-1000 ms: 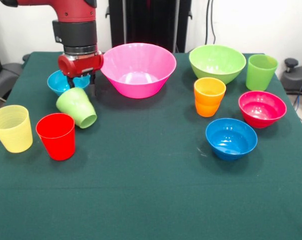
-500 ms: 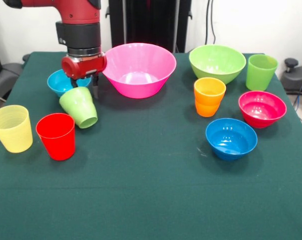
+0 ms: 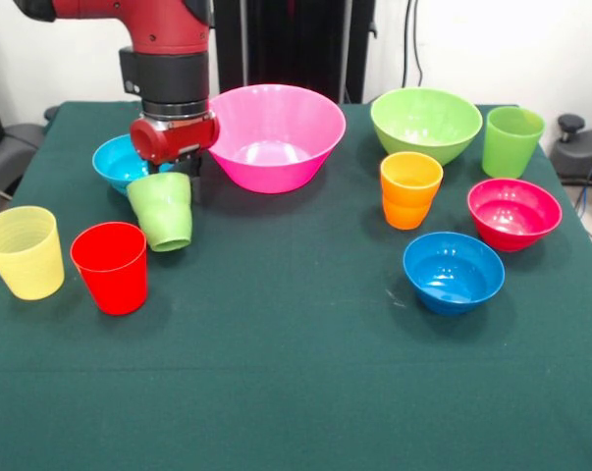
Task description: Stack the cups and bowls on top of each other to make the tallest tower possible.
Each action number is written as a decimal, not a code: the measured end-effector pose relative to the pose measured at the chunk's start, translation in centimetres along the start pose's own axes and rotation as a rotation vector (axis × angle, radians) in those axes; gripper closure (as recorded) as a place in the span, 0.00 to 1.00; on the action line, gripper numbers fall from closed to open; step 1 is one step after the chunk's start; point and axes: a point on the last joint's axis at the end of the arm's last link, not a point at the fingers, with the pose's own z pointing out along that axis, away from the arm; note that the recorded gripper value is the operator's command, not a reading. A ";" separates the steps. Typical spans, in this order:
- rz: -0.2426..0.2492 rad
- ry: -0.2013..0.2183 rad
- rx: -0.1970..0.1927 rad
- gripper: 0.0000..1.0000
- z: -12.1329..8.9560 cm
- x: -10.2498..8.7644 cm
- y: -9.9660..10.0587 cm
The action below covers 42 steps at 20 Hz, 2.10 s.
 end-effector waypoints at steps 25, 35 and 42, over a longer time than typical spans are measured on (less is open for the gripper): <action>-0.038 0.044 0.037 1.00 2.2 0.9 -0.2; 0.114 0.070 0.026 1.00 -1.1 -0.3 -2.1; 0.365 0.218 -0.076 1.00 -8.6 -1.0 -5.5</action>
